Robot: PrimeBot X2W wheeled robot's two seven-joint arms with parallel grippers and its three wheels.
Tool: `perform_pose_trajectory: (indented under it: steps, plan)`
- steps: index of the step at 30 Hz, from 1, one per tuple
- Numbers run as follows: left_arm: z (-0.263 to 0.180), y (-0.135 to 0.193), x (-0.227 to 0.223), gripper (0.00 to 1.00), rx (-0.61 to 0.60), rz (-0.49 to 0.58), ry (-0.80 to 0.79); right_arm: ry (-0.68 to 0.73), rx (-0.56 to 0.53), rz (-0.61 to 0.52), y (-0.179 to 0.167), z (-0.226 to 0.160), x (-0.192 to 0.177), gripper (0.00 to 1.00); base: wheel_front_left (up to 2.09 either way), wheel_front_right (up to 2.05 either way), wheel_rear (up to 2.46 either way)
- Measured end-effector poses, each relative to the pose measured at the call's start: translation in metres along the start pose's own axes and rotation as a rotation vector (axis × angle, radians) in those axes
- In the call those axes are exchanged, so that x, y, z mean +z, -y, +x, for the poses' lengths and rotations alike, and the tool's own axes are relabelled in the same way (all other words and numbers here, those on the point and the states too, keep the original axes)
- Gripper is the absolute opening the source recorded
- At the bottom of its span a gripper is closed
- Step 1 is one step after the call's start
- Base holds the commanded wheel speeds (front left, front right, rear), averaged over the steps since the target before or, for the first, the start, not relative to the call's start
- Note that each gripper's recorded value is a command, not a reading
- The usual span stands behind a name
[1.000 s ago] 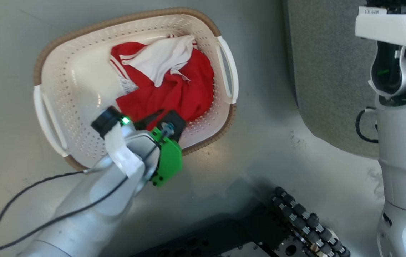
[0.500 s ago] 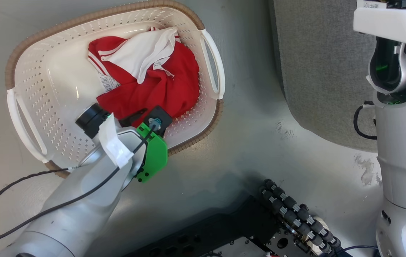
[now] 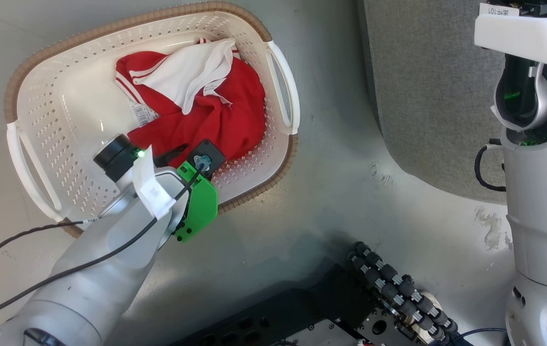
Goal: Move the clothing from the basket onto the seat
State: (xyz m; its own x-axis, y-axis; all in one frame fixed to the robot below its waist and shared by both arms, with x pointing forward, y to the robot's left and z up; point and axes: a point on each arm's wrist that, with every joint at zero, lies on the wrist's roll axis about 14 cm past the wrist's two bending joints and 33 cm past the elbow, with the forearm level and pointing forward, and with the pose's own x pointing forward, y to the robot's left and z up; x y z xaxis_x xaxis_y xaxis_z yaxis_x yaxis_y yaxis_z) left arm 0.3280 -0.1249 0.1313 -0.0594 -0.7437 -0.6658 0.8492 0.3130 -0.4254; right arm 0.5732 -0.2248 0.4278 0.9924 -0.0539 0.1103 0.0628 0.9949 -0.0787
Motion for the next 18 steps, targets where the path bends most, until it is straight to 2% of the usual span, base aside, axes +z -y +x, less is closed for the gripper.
perform_pose_trajectory:
  steps: [4,5,6,7,8,15,18]
  plan:
    - [0.001,-0.003,0.009,0.99,0.002,0.015,0.017,0.004,-0.006,-0.003,0.001,-0.001,0.003,1.0,0.0,0.0,0.0]
    - [0.002,-0.004,0.01,0.76,0.004,0.016,0.019,0.001,-0.006,-0.003,0.001,-0.002,0.002,1.0,0.0,0.0,0.0]
    - [0.002,-0.005,0.01,0.47,0.006,0.016,0.018,-0.004,-0.009,-0.003,0.001,-0.004,0.001,1.0,0.0,0.0,0.0]
    - [0.002,-0.006,0.009,0.27,0.007,0.016,0.017,-0.009,-0.014,-0.004,0.002,-0.005,0.0,1.0,0.0,0.0,0.0]
    - [0.002,-0.005,0.008,0.0,0.006,0.016,0.013,-0.011,-0.016,-0.005,0.002,-0.006,-0.001,1.0,0.0,0.0,0.0]
    - [0.003,-0.003,0.011,0.0,-0.003,-0.015,0.04,-0.005,-0.016,-0.005,0.002,-0.006,0.001,1.0,0.0,0.0,0.0]
    - [0.003,-0.013,0.02,0.0,0.016,-0.021,0.07,-0.001,-0.017,-0.003,0.002,-0.005,0.002,1.0,0.0,0.0,0.0]
